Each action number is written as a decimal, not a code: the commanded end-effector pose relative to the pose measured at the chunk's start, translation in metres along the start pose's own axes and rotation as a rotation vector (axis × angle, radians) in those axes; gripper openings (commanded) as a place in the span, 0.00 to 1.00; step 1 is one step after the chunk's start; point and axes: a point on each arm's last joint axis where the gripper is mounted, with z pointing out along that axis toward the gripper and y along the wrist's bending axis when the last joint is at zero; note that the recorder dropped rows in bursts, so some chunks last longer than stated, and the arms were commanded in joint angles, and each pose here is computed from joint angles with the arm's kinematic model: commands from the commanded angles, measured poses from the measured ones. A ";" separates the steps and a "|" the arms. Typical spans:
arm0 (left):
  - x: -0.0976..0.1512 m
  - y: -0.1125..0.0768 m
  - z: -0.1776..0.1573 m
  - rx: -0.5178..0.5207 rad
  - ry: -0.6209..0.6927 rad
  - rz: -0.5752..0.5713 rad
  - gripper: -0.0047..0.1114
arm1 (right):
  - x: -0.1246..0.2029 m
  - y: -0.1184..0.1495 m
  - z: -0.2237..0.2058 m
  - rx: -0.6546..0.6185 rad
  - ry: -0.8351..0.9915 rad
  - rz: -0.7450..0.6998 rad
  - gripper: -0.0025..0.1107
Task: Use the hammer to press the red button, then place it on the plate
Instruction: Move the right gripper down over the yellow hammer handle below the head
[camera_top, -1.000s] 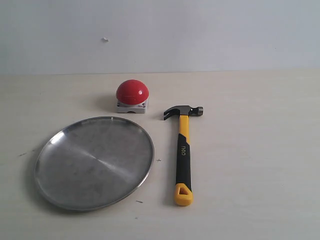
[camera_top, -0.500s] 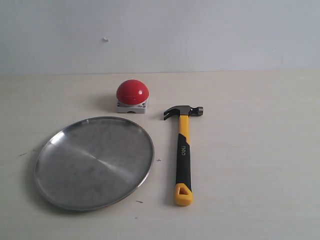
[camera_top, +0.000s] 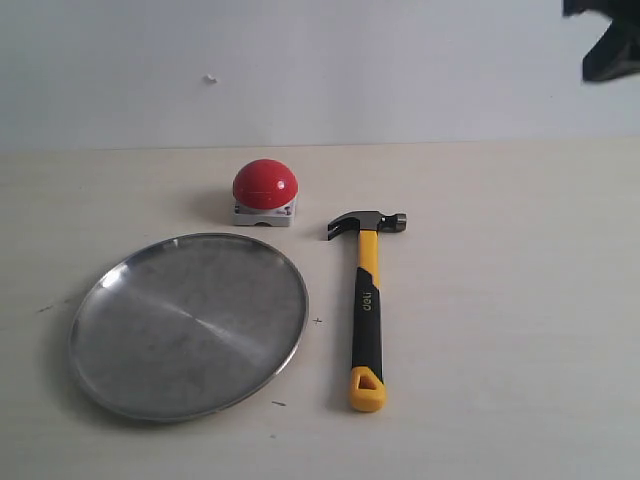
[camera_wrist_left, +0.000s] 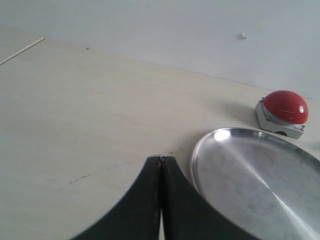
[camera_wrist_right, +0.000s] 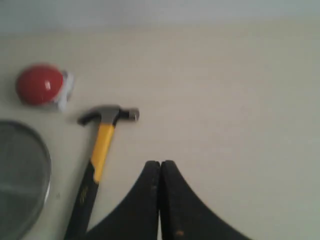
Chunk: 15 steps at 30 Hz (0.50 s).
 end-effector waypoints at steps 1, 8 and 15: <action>0.001 0.000 0.000 0.004 -0.004 0.001 0.04 | 0.018 0.025 0.062 0.033 0.346 -0.063 0.02; 0.001 0.000 0.000 0.004 -0.004 0.001 0.04 | 0.049 0.089 0.144 0.106 0.461 -0.178 0.02; 0.001 0.000 0.000 0.004 -0.004 0.001 0.04 | 0.041 0.116 0.187 0.164 0.612 -0.153 0.02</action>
